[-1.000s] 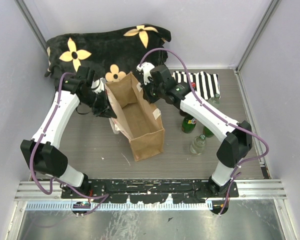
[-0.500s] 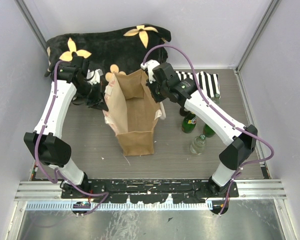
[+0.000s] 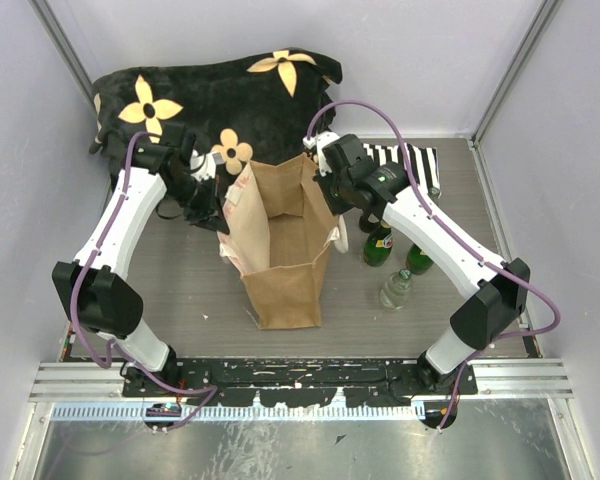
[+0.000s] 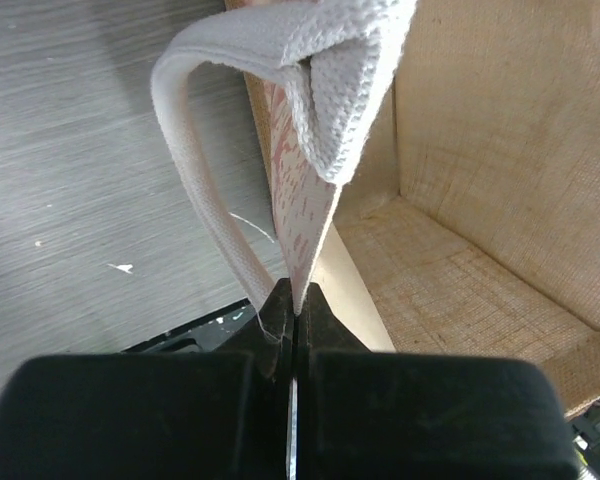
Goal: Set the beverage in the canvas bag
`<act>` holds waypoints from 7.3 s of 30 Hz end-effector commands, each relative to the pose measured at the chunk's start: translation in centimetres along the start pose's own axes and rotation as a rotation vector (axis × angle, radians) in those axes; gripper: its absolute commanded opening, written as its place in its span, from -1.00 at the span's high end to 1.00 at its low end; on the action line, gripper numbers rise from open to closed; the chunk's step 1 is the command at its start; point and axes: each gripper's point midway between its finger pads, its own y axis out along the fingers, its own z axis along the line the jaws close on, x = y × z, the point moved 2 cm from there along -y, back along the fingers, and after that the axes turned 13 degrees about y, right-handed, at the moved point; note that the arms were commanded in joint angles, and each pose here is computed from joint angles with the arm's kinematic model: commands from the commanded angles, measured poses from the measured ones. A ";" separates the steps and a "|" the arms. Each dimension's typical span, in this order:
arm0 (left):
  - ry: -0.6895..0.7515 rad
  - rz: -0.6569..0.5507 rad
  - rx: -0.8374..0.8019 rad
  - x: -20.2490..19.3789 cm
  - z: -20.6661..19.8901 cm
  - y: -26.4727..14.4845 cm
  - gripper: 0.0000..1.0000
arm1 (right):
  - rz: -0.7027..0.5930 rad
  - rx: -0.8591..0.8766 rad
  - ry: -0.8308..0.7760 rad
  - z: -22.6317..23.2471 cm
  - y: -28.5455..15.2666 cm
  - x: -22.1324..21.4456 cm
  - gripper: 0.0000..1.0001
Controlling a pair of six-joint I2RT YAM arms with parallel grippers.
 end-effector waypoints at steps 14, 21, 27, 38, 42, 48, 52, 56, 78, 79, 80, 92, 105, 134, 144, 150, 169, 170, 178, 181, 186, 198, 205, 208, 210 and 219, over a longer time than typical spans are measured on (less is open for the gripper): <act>0.038 -0.110 -0.039 0.0 -2.6 1.1 1.00 | -0.021 0.007 0.048 -1.1 -2.3 -0.7 0.99; 0.052 -0.119 -0.039 0.2 -2.7 0.8 1.00 | 0.001 0.019 0.077 -1.0 -2.8 -1.8 0.98; 0.057 -0.110 -0.051 -0.4 -3.0 1.2 1.00 | 0.011 0.011 0.091 -1.3 -3.0 -2.7 0.98; 0.076 -0.116 -0.100 1.2 -4.0 1.4 -0.29 | -0.136 0.041 0.140 -0.8 -3.8 0.2 -0.08; 0.130 -0.180 -0.106 2.5 -4.5 0.5 -0.47 | -0.254 0.044 0.153 -1.0 -5.3 2.5 -0.52; 0.230 -0.309 -0.052 5.0 -4.0 -1.0 -0.81 | -0.401 -0.023 0.195 -3.0 -7.5 5.2 -0.99; 0.179 -0.361 -0.060 6.9 -2.2 -1.5 -0.92 | -0.406 -0.116 0.321 -7.3 -6.9 6.5 -1.00; 0.101 -0.460 -0.062 9.5 0.2 -2.5 -0.96 | -0.385 -0.208 0.427 -12.3 -5.6 6.8 -1.00; 0.165 -0.561 0.063 10.8 2.2 -3.0 -0.96 | -0.538 -0.200 0.411 -13.8 2.0 2.0 -0.67; 0.169 -0.560 0.064 10.8 2.2 -3.0 -0.96 | -0.554 -0.212 0.421 -14.0 1.9 2.0 -0.67; 0.172 -0.561 0.066 10.7 2.2 -3.1 -0.96 | -0.568 -0.215 0.425 -14.0 1.9 2.1 -0.67; 0.182 -0.558 0.072 9.7 2.3 -3.0 -0.96 | -0.616 -0.220 0.424 -14.2 1.8 3.0 -0.64; 0.178 -0.547 0.056 9.3 2.3 -2.5 -0.97 | -0.661 -0.228 0.401 -14.5 3.2 4.5 -0.48; 0.188 -0.539 0.044 10.0 2.5 -1.7 -0.96 | -0.802 -0.198 0.387 -14.2 -0.9 11.0 0.99; 0.192 -0.534 0.047 9.7 2.6 -1.6 -0.96 | -0.877 -0.144 0.386 -13.3 -4.9 15.2 0.99; 0.189 -0.527 0.047 9.4 2.7 -1.3 -0.96 | -0.913 -0.061 0.381 -11.7 -8.4 18.9 0.98; 0.178 -0.518 0.034 8.6 2.7 -0.8 -0.96 | -1.121 0.247 0.260 -0.3 -20.6 25.0 0.98; 0.178 -0.518 0.035 8.6 2.7 -0.8 -0.96 | -1.134 0.254 0.257 0.0 -21.2 25.2 0.99; 0.174 -0.518 0.031 8.6 2.7 -0.7 -0.96 | -1.221 0.283 0.242 0.9 -24.8 26.1 0.98; 0.175 -0.517 0.031 8.7 2.7 -0.6 -0.96 | -1.231 0.293 0.240 1.0 -25.3 26.2 0.99; 0.172 -0.514 0.027 8.8 2.8 -0.5 -0.96 | -1.216 0.322 0.234 1.9 -25.0 26.0 0.99; 0.168 -0.509 0.022 9.2 2.8 -0.3 -0.96 | -1.065 0.410 0.211 7.3 -20.9 23.0 0.98; 0.167 -0.502 0.018 9.0 2.8 -0.1 -0.96 | -0.938 0.427 0.202 10.3 -14.8 19.4 0.98; 0.170 -0.503 0.019 9.2 2.8 -0.3 -0.96 | -0.902 0.431 0.191 11.4 -12.1 18.2 0.98; 0.171 -0.500 0.020 9.2 2.8 -0.3 -0.96 | -0.884 0.432 0.185 11.9 -10.3 17.4 0.98; 0.177 -0.496 0.022 9.2 2.8 -0.4 -0.96 | -0.809 0.395 0.135 12.7 -4.0 14.4 0.99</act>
